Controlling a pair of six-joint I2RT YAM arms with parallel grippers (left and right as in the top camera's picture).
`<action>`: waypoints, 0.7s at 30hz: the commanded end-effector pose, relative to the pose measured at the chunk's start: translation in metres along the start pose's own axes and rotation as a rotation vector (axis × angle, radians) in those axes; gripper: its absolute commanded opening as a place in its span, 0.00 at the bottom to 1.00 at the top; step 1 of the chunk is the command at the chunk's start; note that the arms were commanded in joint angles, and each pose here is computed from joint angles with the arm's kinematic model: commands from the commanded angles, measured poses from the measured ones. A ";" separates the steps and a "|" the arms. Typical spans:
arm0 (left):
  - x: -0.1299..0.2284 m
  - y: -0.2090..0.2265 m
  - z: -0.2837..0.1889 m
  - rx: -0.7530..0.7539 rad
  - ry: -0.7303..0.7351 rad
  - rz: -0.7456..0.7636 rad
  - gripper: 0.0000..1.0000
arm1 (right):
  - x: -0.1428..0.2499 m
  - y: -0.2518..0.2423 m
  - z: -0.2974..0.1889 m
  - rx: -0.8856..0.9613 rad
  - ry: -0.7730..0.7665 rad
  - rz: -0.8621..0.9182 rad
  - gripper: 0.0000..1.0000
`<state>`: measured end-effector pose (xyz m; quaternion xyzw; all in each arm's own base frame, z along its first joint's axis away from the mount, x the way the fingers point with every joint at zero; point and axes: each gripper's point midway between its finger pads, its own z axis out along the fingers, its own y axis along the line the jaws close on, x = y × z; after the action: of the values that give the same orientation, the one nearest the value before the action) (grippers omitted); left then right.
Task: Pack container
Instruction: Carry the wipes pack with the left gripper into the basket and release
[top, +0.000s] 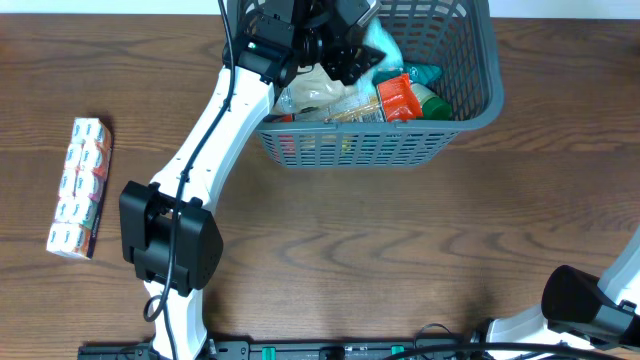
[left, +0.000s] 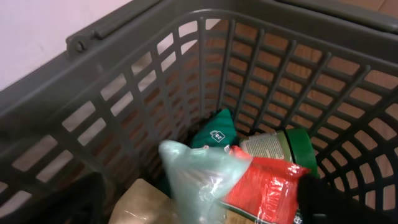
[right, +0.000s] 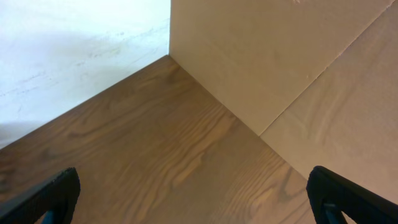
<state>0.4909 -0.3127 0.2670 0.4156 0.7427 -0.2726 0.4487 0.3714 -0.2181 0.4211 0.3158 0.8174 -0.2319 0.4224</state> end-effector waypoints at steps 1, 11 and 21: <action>-0.014 -0.003 -0.015 0.002 -0.023 -0.033 0.99 | -0.001 -0.004 -0.001 0.009 -0.003 0.019 0.99; -0.010 0.062 -0.119 -0.551 0.143 -0.072 0.98 | -0.001 -0.004 -0.001 0.009 -0.003 0.019 0.99; 0.039 0.111 -0.298 -0.993 0.269 -0.350 0.99 | -0.001 -0.004 -0.001 0.009 -0.003 0.019 0.99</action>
<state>0.4517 -0.0574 0.3603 0.1346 0.8807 0.0550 0.4508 0.3714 -0.2181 0.4211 0.3158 0.8174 -0.2319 0.4224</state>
